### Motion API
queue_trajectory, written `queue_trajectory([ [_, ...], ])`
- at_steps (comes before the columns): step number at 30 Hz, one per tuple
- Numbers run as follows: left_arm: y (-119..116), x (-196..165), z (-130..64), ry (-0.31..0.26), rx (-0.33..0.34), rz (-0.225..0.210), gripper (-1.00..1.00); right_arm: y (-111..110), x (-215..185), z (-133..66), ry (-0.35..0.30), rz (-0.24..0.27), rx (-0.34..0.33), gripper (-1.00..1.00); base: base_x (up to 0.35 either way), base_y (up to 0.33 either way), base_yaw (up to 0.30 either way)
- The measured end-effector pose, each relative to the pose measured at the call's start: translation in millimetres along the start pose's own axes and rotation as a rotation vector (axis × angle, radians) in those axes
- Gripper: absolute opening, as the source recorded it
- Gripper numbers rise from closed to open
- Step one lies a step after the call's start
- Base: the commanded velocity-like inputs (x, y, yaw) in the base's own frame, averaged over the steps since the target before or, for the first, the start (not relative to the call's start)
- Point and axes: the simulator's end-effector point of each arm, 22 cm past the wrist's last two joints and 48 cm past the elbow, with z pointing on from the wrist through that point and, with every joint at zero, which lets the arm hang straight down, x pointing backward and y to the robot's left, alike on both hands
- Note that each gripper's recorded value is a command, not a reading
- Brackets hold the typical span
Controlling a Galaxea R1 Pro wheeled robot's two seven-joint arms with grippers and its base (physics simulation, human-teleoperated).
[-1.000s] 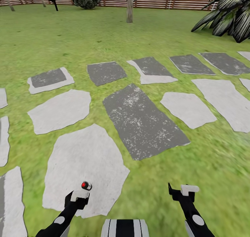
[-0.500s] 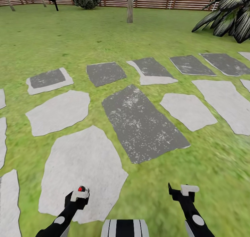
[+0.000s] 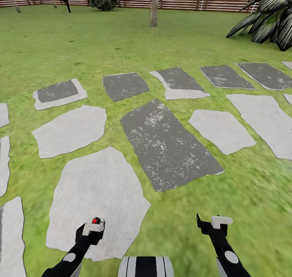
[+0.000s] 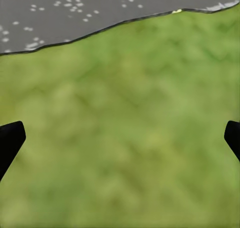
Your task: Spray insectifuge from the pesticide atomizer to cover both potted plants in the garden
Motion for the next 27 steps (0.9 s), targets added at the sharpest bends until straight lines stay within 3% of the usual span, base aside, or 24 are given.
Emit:
queue_trajectory([
  [27,-1.2,-0.2,-0.1,0.0,0.002,0.0,1.0,-0.1,-0.5,0.0,-0.001,0.0,0.0,1.0,0.043,-0.029,0.038],
])
